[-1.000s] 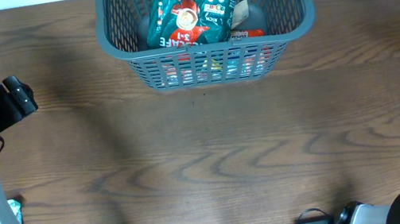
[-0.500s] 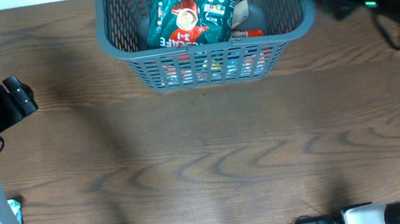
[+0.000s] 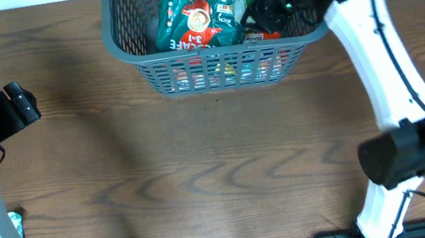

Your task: Pack container

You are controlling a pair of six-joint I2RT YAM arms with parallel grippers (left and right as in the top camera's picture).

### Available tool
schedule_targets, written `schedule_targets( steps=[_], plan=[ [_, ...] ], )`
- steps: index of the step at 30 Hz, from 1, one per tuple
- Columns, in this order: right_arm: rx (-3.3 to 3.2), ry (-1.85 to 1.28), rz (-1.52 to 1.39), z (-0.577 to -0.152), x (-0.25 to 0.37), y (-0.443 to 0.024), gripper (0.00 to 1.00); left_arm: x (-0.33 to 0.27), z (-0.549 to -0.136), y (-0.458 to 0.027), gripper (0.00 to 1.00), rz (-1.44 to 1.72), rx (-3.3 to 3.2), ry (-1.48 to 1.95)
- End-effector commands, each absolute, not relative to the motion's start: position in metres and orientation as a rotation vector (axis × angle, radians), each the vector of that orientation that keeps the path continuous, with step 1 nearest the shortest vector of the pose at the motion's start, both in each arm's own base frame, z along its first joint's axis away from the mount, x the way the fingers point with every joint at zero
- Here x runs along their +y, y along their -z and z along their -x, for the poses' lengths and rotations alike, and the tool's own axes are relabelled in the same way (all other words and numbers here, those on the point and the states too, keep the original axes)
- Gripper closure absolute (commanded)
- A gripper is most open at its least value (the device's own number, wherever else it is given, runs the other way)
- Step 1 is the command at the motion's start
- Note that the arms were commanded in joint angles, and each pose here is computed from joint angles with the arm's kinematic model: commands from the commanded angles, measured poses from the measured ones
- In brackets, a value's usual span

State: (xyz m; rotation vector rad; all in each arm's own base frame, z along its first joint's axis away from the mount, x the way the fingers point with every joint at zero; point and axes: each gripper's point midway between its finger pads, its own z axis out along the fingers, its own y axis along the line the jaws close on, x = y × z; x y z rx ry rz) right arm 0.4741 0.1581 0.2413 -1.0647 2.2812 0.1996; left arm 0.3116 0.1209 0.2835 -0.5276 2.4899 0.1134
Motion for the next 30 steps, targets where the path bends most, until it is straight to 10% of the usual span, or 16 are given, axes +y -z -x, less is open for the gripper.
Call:
schedule_targets(
  steps=[1,8,11,16,25,30],
  plan=[
    [2.357,-0.071,1.066,-0.485,0.137,-0.218,0.99,0.121,-0.31,-0.284,0.01,0.542,2.489,-0.107],
    [2.604,0.072,1.007,-0.486,0.101,-0.155,0.99,0.121,-0.31,-0.283,0.01,0.543,2.491,-0.107],
    [2.613,0.066,1.006,-0.485,0.103,-0.153,0.46,0.121,-0.309,-0.283,0.01,0.543,2.493,-0.106],
    [2.569,-0.023,1.015,-0.482,0.117,-0.165,0.24,0.12,-0.307,-0.281,0.01,0.546,2.506,-0.104],
    [2.164,-0.136,0.693,-0.501,0.124,-0.35,0.01,0.119,-0.304,-0.28,0.01,0.549,2.518,-0.104],
    [2.061,-0.022,0.039,-0.497,0.023,-0.439,0.01,0.121,-0.302,-0.285,0.01,0.565,2.496,-0.116]
  ],
)
